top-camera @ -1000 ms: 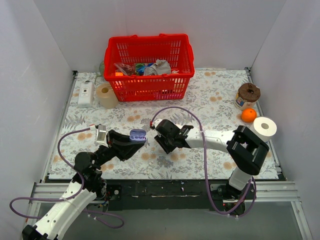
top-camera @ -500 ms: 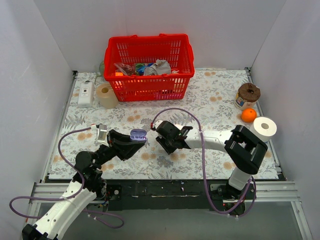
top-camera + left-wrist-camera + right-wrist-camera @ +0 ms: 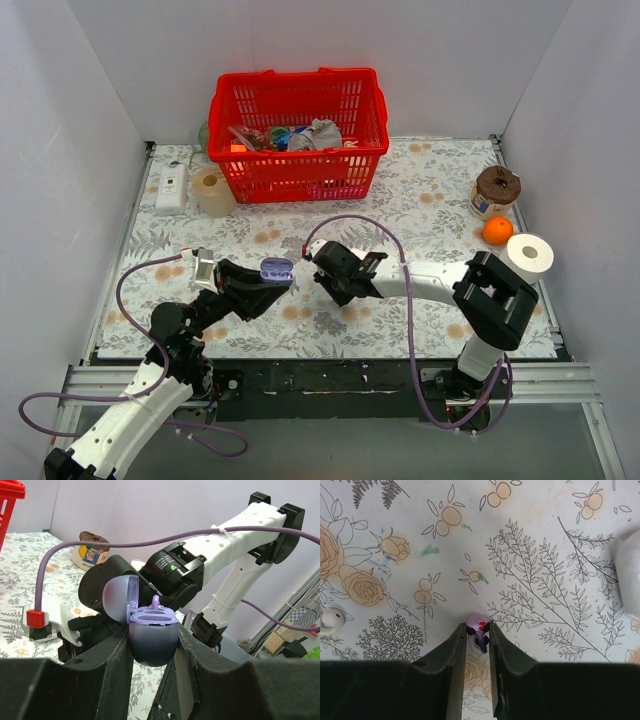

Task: Insert the wireless bluetooth earbuds into the charging case
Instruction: Pick up the earbud from the center of the board, then place the earbud in the charging case.

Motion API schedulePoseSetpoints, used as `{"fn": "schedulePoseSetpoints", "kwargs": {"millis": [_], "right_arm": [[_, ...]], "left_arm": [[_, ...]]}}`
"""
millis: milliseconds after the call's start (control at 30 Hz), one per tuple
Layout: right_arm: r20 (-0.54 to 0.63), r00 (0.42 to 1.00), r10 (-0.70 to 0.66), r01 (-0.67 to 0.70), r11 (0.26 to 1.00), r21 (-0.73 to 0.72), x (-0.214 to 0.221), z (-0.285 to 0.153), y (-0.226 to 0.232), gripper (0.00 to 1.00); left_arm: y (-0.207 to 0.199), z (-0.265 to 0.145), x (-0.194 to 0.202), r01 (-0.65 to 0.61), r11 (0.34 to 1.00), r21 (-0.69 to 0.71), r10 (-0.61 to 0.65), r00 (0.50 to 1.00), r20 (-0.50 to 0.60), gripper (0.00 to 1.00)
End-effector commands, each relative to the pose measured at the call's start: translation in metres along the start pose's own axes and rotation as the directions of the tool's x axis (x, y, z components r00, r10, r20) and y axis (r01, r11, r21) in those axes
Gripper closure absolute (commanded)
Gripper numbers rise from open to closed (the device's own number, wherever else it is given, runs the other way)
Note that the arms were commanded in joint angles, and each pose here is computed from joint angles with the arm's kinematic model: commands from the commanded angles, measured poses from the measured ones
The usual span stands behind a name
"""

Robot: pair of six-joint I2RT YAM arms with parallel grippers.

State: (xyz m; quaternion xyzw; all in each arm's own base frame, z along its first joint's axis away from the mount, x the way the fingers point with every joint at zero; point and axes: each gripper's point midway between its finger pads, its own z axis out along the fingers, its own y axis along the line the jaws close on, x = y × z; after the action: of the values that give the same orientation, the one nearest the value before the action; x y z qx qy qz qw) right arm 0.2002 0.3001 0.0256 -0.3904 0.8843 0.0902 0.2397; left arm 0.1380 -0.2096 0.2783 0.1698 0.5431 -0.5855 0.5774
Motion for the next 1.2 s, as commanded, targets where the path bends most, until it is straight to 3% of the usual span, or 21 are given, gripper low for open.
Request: {"fn": "schedulePoseSetpoints", "kwargs": {"millis": [0,133,367,600,767,900,1167], "right_arm": [[0.06,0.998,0.015,-0.016,1.0,0.027,-0.016,-0.029,-0.009,0.99],[0.13,0.991,0.028,-0.03,0.999,0.018,-0.035,-0.07,-0.013,0.99],[0.385,0.923,-0.016,0.113,0.967,-0.23,-0.093,-0.204,0.021,0.99],[0.549,0.834,-0.059,0.295,0.888,-0.353,-0.114,-0.318,0.043,0.99],[0.561,0.826,-0.056,0.357,0.822,-0.444,-0.107,-0.348,0.06,0.99],[0.558,0.828,-0.056,0.357,0.82,-0.448,-0.108,-0.345,0.062,0.99],[0.557,0.83,-0.025,0.335,0.82,-0.463,-0.123,-0.327,0.076,0.99]], "left_arm": [[0.002,0.001,-0.006,-0.012,1.0,-0.017,0.012,1.0,0.027,1.0],[0.003,0.003,-0.01,-0.018,1.0,-0.025,0.019,0.999,0.038,1.0],[0.004,0.015,-0.01,-0.068,0.998,0.013,0.068,0.998,0.001,1.0],[-0.024,0.031,-0.007,-0.078,0.972,0.223,0.096,0.993,-0.071,1.0],[-0.041,0.038,-0.005,-0.021,0.934,0.356,0.074,0.988,-0.135,1.0],[-0.051,0.042,-0.009,-0.046,0.898,0.438,0.116,0.984,-0.135,1.0],[-0.044,0.048,-0.004,-0.082,0.891,0.446,0.172,0.971,-0.167,1.0]]}}
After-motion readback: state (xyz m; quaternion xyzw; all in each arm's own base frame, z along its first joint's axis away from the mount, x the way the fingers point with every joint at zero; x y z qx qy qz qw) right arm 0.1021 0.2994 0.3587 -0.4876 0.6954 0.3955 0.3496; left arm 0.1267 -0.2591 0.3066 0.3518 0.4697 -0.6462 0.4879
